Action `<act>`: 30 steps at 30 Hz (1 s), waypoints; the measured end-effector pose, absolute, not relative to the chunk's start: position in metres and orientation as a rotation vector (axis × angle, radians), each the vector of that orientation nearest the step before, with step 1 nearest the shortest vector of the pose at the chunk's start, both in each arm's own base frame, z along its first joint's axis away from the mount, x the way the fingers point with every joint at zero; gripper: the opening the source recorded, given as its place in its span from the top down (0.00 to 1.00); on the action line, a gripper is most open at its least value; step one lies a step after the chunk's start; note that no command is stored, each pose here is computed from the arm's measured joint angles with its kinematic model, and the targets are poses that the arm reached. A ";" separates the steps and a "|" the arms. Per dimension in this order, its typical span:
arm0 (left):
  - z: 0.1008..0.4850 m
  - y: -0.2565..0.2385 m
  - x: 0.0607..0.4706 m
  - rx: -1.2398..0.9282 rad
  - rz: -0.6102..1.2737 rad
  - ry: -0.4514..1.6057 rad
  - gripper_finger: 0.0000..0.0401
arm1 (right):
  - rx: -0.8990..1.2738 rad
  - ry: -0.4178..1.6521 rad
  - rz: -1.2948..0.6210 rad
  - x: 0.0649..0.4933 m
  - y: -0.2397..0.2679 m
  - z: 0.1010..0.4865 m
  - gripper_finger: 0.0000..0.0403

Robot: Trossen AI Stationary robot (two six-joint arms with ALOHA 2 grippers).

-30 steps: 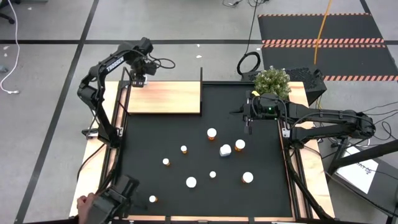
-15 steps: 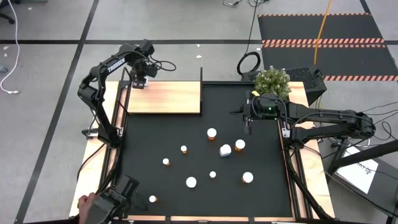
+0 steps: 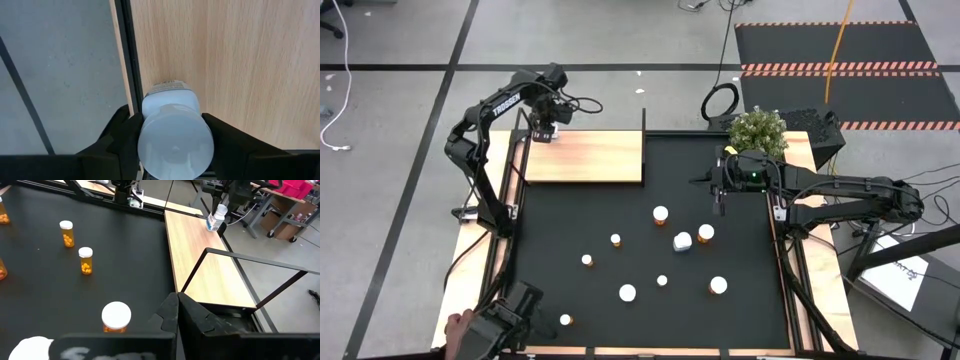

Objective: Pick and place medicine bottles onto shelf by color
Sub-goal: Put the white pill bottle on the shelf

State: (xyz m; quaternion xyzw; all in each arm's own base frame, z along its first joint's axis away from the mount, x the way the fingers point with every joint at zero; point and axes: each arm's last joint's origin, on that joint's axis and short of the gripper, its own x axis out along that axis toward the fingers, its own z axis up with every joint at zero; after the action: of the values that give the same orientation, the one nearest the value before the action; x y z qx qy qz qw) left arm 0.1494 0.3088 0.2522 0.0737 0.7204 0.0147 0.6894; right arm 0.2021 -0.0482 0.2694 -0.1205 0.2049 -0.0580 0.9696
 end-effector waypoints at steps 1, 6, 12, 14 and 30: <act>0.252 0.309 0.149 0.165 0.033 1.611 0.52 | -0.243 0.414 -0.117 0.202 -0.048 0.269 1.00; 0.252 0.310 0.150 0.166 0.055 1.609 0.51 | -0.243 0.414 -0.117 0.202 -0.048 0.269 1.00; 0.252 0.310 0.150 0.165 0.056 1.611 0.46 | -0.243 0.414 -0.117 0.202 -0.048 0.269 1.00; 0.252 0.310 0.150 0.165 0.055 1.611 0.45 | -0.244 0.414 -0.117 0.202 -0.048 0.269 1.00; 0.252 0.310 0.150 0.164 0.057 1.611 0.50 | -0.244 0.414 -0.117 0.202 -0.048 0.269 1.00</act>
State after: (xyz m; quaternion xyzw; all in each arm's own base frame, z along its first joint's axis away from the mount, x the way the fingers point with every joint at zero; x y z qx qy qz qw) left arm 0.1495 0.3101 0.2523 0.0733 0.7203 0.0253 0.6893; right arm 0.2021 -0.0482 0.2694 -0.1205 0.2049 -0.0581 0.9696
